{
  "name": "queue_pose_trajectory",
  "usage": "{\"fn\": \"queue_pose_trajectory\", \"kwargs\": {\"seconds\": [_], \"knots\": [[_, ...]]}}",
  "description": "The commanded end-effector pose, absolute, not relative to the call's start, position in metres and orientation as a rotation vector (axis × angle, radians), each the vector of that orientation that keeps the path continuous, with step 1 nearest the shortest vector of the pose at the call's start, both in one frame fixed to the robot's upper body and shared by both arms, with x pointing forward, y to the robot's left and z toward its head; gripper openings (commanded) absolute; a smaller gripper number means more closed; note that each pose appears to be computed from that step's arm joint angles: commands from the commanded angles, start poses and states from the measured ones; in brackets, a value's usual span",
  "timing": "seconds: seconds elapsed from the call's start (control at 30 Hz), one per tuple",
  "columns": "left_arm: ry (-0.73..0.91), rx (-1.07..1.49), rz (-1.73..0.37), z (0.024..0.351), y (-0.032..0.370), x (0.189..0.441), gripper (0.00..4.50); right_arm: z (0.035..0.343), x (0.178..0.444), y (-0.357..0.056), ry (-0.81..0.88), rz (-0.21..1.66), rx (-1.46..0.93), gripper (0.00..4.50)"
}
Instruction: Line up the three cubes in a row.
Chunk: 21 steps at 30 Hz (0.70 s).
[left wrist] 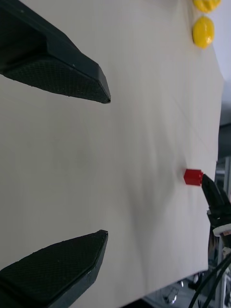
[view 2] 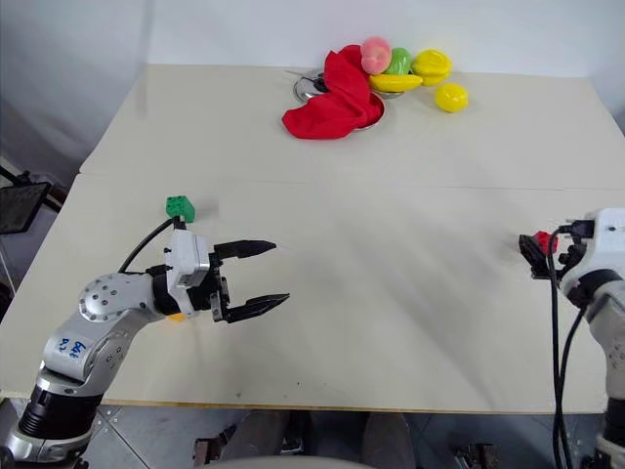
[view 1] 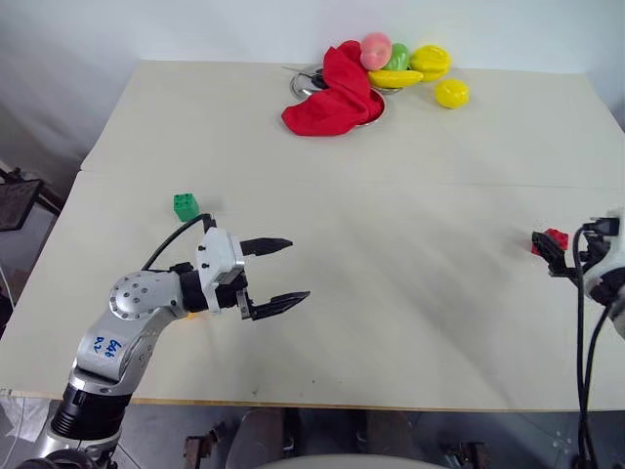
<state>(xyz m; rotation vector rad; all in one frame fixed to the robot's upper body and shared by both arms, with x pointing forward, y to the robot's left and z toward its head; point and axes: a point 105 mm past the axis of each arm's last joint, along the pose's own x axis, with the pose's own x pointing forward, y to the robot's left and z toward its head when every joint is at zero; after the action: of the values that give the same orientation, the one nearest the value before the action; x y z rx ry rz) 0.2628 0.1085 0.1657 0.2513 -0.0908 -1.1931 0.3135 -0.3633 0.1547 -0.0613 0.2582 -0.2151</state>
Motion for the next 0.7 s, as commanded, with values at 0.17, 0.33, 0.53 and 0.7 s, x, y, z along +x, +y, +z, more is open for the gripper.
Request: {"fn": "queue_pose_trajectory", "kwargs": {"seconds": [0.17, 0.33, 0.53, 0.7], "knots": [[-0.157, 0.286, -1.195, 0.179, 0.102, 0.260, 4.48, 0.146, 0.330, -0.384, 0.315, -0.347, -0.021, 4.50], [-0.165, 0.296, -1.195, 0.181, 0.102, 0.259, 4.50, 0.134, 0.335, -0.387, 0.349, -0.369, 0.021, 3.88], [-0.171, 0.304, -1.191, 0.181, 0.102, 0.257, 4.50, 0.132, 0.337, -0.384, 0.331, -0.341, 0.011, 1.87], [-0.169, 0.311, -1.178, 0.181, 0.104, 0.257, 4.50, 0.153, 0.338, -0.357, 0.273, -0.041, 0.007, 1.52]]}}
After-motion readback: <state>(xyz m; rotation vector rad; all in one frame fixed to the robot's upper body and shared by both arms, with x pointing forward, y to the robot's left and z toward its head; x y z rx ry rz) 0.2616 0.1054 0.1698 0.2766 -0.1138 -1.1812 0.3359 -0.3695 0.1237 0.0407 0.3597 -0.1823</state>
